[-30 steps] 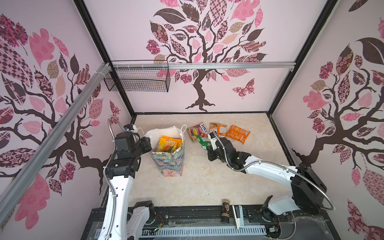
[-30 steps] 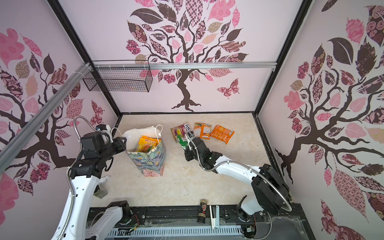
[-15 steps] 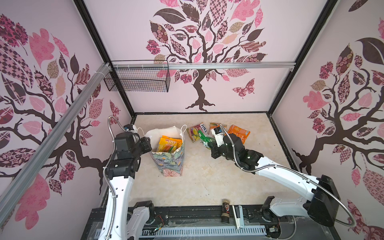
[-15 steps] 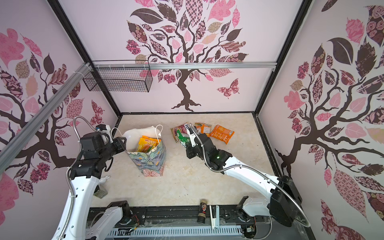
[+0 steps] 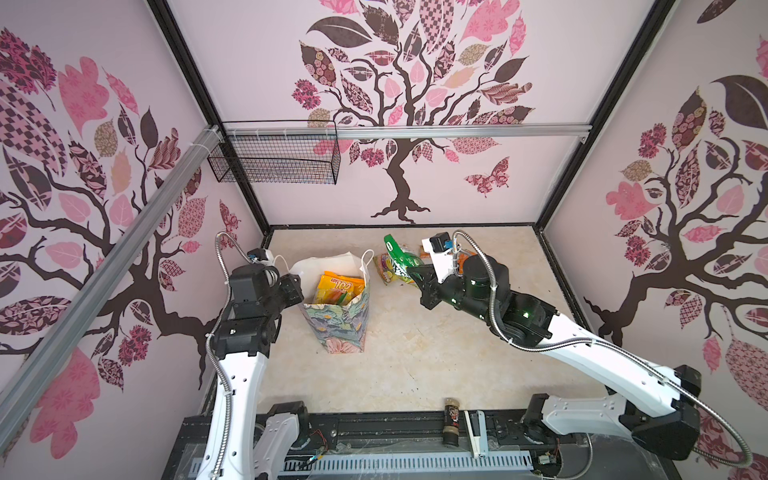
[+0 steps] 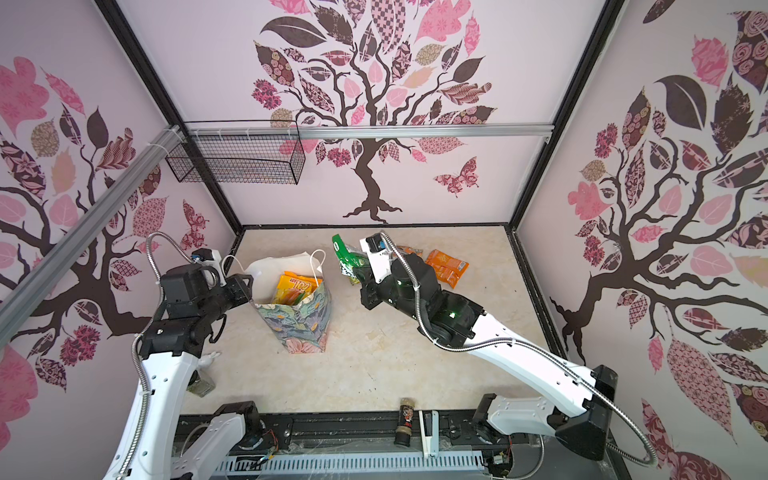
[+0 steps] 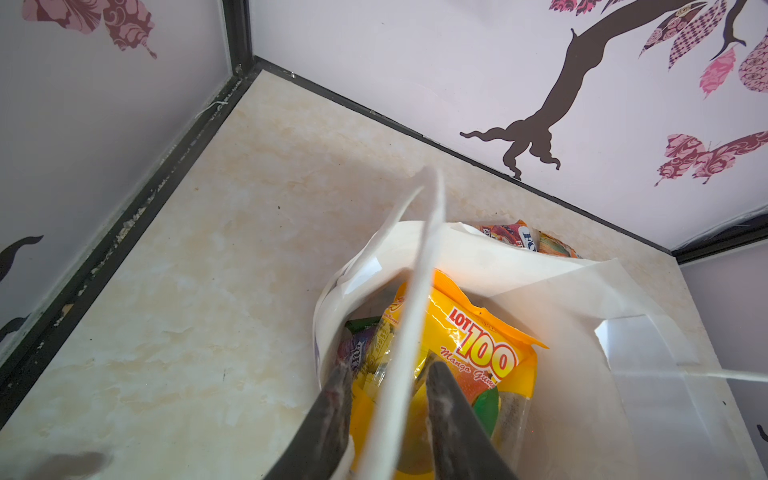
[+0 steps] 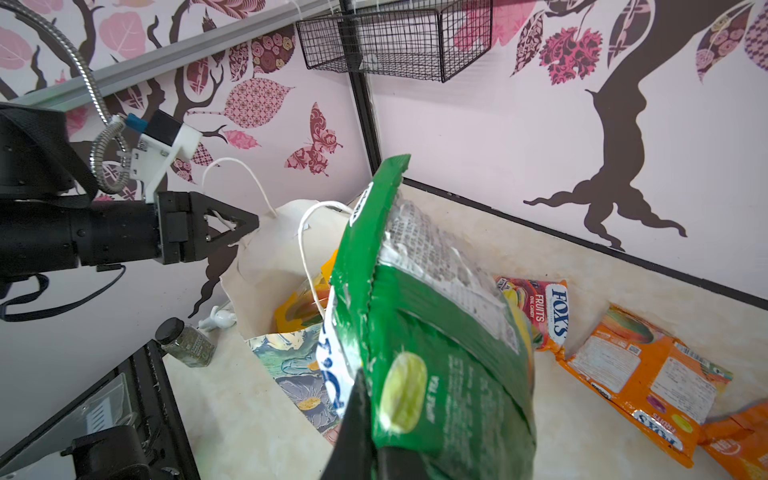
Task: Place the snacks into the paper bag
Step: 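Lift the green tea candy bag with the right gripper, then carry the green bag over the paper bag opening with the right gripper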
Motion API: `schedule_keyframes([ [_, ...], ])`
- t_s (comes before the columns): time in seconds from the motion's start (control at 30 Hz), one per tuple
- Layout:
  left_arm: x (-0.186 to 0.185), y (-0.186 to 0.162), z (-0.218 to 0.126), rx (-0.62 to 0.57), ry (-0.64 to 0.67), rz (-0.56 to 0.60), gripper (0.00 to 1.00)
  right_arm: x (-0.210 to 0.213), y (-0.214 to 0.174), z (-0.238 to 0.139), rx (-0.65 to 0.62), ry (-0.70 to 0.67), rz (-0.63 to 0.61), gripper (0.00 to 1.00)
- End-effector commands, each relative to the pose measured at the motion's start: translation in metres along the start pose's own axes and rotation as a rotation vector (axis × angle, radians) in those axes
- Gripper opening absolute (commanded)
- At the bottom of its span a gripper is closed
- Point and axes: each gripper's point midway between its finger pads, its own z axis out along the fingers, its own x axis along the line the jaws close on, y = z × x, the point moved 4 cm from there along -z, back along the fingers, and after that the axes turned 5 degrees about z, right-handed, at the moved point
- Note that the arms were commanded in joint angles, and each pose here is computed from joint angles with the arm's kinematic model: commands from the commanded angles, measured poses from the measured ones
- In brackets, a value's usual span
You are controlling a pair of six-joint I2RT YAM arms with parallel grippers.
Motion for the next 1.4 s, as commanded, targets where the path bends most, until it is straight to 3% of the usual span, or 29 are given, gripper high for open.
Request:
schedule_keyframes([
  [0.0, 0.001, -0.002, 0.002, -0.011, -0.009, 0.003, 0.35, 0.009, 0.036, -0.010, -0.095, 0.002, -0.019, 0.00],
  [0.37, 0.002, -0.002, 0.001, -0.015, -0.005, 0.001, 0.35, 0.046, 0.076, -0.005, -0.133, 0.093, -0.075, 0.00],
  [0.6, 0.003, -0.002, 0.002, -0.011, -0.003, -0.001, 0.35, 0.097, 0.087, 0.008, -0.121, 0.196, -0.154, 0.00],
  [0.93, 0.002, -0.002, 0.001, -0.015, -0.004, -0.004, 0.35, 0.150, 0.079, 0.039, -0.085, 0.275, -0.194, 0.00],
  [1.37, 0.003, 0.000, -0.004, -0.040, 0.001, -0.006, 0.34, 0.157, 0.041, 0.110, 0.034, 0.174, -0.223, 0.00],
])
